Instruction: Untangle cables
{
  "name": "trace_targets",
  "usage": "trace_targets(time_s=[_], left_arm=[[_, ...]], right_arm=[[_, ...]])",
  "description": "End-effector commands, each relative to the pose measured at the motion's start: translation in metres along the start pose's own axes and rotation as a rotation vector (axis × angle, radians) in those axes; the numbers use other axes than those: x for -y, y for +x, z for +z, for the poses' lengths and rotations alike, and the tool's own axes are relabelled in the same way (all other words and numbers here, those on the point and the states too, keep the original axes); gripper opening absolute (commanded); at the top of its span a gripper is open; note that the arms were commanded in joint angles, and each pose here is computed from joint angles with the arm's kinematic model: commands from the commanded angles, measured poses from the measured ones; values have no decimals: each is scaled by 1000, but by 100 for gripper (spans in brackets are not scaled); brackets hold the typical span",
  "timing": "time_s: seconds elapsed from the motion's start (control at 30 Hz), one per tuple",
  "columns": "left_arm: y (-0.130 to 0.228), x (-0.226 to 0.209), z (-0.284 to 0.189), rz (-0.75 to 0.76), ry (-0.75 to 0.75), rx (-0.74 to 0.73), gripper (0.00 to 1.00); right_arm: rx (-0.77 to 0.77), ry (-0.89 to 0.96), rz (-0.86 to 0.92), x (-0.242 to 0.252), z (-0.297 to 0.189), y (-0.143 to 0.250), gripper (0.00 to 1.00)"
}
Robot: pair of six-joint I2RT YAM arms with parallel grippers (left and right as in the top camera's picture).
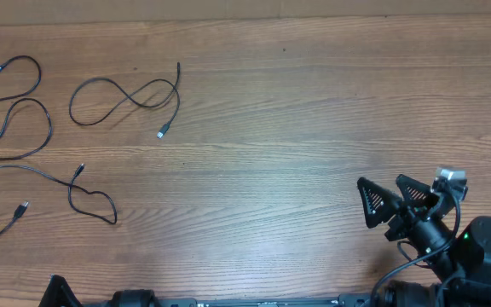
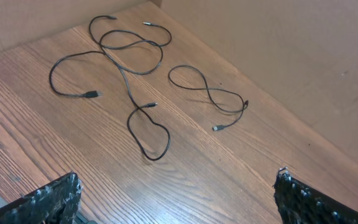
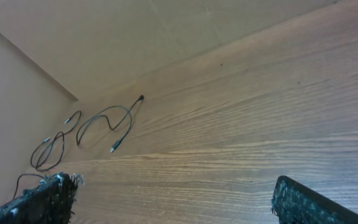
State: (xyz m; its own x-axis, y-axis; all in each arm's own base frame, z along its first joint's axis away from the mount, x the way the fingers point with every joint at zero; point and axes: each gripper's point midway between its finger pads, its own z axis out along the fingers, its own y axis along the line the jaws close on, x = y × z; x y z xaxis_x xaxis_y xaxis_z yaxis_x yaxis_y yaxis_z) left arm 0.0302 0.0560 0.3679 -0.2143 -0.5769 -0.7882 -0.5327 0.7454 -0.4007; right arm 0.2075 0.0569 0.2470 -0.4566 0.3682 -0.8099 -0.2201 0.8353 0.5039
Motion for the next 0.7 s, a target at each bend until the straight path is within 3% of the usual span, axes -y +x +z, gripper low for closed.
trace_targets(time_s=[0.0,0.23,0.43,0.67], left_arm=[[0,-2,0,-8,0,7,99],[0,-2,0,-8,0,7,100],[0,-2,0,-8,0,7,100],[0,-2,0,-8,0,7,100]], right_arm=[[7,-11,18,3,2,10,100],[161,152,175,33,-8,0,100],[324,94,70,25,-15,-17,100],[347,54,40,29,0,-5,100]])
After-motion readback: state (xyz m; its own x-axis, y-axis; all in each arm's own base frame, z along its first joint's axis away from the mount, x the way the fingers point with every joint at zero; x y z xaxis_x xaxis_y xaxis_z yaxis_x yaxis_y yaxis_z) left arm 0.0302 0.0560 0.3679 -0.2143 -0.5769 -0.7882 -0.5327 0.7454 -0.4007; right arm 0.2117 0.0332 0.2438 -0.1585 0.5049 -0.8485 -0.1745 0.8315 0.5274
